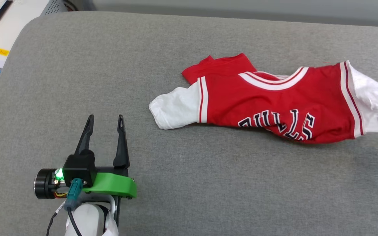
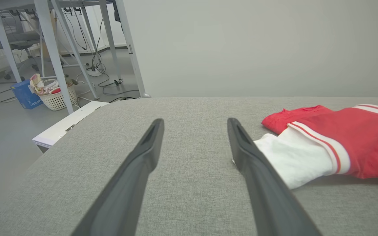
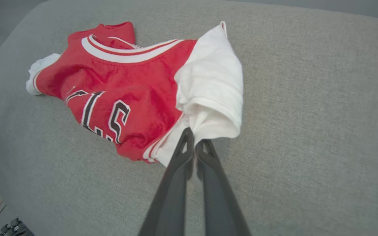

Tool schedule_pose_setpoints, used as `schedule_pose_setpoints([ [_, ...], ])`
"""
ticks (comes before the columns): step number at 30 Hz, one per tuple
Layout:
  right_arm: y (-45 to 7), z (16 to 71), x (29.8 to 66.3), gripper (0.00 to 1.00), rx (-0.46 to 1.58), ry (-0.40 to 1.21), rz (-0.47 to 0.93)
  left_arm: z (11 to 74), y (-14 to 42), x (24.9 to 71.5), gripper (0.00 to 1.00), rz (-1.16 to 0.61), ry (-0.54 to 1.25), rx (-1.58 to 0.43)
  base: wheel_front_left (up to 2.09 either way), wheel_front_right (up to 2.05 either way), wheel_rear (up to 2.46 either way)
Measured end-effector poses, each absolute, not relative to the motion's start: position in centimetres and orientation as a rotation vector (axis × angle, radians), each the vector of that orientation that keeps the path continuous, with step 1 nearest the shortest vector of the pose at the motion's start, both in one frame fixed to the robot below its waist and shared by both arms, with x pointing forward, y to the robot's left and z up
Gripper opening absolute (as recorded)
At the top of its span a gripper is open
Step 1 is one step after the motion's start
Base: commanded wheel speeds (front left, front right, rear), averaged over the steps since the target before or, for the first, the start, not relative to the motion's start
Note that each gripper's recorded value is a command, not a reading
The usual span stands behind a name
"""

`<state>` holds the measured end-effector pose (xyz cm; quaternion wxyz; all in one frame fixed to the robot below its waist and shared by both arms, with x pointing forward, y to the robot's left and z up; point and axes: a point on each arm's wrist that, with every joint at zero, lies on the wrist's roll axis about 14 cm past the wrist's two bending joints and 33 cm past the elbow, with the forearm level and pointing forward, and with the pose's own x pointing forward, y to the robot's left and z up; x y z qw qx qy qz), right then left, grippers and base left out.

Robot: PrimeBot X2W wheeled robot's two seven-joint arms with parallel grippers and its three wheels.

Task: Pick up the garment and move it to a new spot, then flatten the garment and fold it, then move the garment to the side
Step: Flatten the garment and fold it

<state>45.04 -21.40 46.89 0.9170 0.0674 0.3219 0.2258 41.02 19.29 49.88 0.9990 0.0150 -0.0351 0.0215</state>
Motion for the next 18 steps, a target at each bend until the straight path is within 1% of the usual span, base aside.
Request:
schedule_pose_setpoints([
  [5, -25.8, 45.2, 41.3, 0.00, 0.221, 0.709, 0.321, 50.3, 18.1, 41.1, 1.00, 0.006, -0.085, 0.020, 0.00, 0.00, 0.00],
  [11, -30.5, 40.7, 37.6, 0.00, 0.286, 0.817, 0.121, 50.2, 17.5, 41.3, 1.00, -0.017, -0.083, 0.016, 0.00, 0.00, 0.00],
  [13, -31.0, 39.1, 36.8, 0.00, 0.284, 0.857, 0.087, 49.9, 17.7, 41.3, 1.00, -0.013, -0.074, 0.017, 0.00, 0.00, 0.00],
  [16, -30.8, 36.8, 35.7, 0.00, 0.334, 0.907, 0.043, 49.5, 18.0, 41.2, 1.00, -0.005, -0.060, 0.020, 0.00, 0.00, 0.00],
  [18, -31.0, 36.2, 35.5, 0.00, 0.330, 0.907, 0.022, 49.3, 18.1, 41.1, 1.00, -0.001, -0.055, 0.021, 0.00, 0.00, 0.00],
])
